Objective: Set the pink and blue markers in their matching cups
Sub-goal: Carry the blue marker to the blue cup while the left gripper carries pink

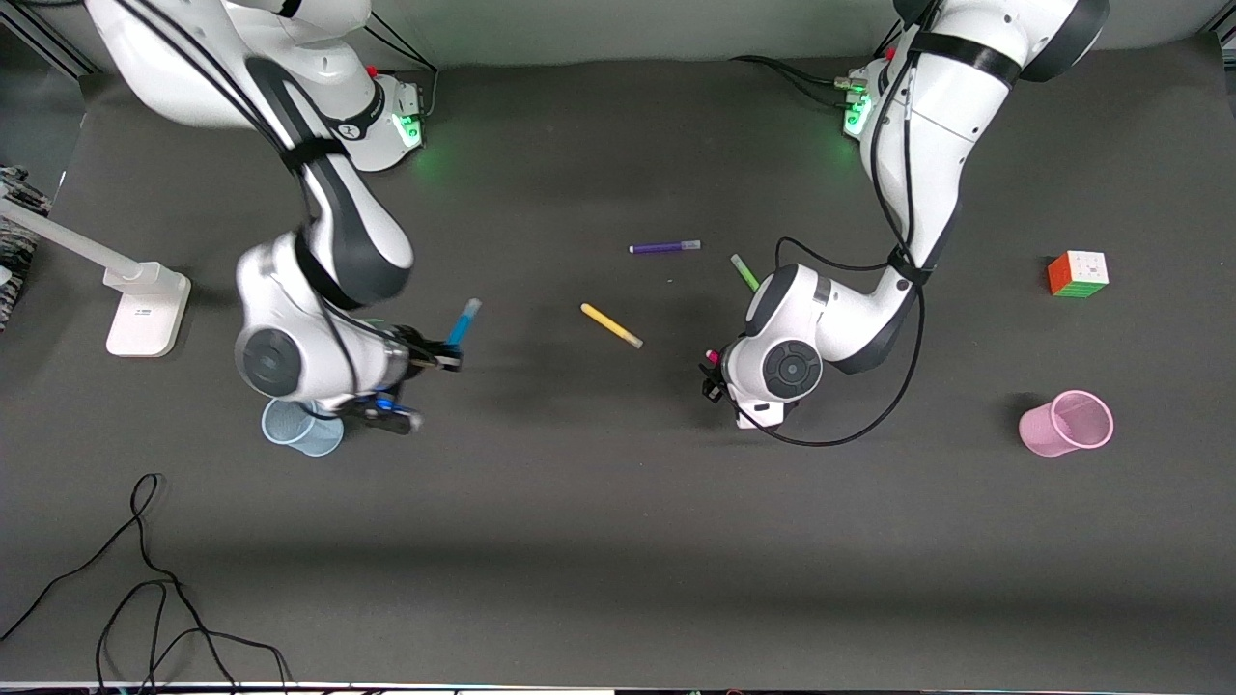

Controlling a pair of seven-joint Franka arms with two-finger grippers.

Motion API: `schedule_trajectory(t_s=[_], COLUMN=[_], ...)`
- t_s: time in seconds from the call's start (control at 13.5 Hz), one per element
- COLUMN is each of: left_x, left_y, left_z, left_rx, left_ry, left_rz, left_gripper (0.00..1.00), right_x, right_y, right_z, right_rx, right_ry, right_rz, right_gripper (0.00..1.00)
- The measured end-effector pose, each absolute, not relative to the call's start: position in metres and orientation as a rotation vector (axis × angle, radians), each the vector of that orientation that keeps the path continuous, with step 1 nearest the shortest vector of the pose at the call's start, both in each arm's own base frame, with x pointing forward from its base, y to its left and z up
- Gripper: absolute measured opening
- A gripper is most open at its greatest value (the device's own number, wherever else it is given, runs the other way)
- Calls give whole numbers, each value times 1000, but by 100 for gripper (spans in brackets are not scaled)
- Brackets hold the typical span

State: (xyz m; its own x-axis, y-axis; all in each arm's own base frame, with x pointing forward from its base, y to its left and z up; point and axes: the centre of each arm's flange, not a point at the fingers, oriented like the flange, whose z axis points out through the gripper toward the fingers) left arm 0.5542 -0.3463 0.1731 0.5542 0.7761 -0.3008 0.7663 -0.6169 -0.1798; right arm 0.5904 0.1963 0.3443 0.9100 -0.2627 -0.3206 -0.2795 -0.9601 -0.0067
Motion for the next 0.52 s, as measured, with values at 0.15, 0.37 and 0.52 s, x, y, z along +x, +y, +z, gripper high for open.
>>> schedule_trajectory(t_s=[0.15, 0.37, 0.52], left_x=[554, 554, 559], left_y=[-346, -346, -345], left_z=[174, 174, 184], left_rx=[-2746, -2747, -2760], left_ry=[-1362, -1361, -1359], left_rz=[552, 550, 536], left_gripper=[17, 17, 17], right_x=[594, 602, 608], right_y=[170, 115, 67], right_z=[372, 407, 433], right_rx=[-3099, -3154, -3178], right_ry=[385, 256, 176], right_rz=[385, 257, 154], right_gripper=[18, 18, 18])
